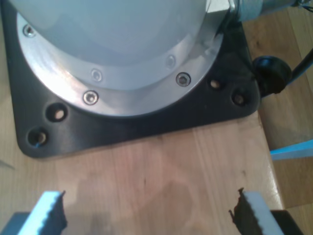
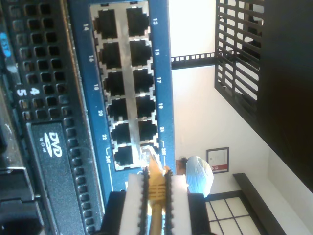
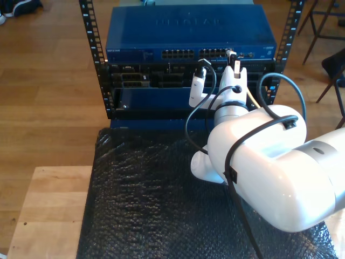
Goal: Grab the cable and plug it in
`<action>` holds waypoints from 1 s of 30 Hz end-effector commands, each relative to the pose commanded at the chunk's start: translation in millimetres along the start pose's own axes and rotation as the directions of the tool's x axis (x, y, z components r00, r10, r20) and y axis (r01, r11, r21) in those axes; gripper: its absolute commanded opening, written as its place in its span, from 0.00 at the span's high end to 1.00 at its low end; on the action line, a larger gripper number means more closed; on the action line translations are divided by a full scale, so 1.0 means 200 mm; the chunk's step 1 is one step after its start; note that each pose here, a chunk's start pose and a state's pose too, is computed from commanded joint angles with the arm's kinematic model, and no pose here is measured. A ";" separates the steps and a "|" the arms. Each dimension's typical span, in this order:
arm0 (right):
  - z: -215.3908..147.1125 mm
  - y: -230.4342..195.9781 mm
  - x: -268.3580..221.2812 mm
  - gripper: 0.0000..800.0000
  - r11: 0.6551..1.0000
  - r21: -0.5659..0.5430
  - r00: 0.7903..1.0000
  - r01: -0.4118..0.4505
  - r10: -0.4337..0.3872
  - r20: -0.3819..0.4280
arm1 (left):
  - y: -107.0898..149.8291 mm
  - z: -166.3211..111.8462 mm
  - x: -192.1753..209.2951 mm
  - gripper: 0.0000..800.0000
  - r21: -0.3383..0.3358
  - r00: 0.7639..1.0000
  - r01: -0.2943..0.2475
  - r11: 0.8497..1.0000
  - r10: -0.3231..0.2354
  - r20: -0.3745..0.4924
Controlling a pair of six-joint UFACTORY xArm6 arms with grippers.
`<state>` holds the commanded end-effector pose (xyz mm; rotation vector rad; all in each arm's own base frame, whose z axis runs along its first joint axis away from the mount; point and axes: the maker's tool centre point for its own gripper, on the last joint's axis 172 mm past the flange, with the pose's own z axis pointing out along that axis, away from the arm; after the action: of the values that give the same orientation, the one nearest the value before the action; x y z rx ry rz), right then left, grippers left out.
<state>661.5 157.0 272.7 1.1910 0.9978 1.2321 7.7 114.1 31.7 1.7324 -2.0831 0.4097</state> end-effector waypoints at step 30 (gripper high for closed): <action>-0.02 0.00 -0.01 1.00 0.999 -0.003 0.999 0.041 -0.041 -0.006 | 0.00 0.00 0.00 0.00 0.000 1.000 0.000 1.000 0.000 0.000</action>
<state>656.6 156.2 271.8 1.1596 1.0199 1.2054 7.7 114.1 31.7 1.7324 -2.0831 0.4097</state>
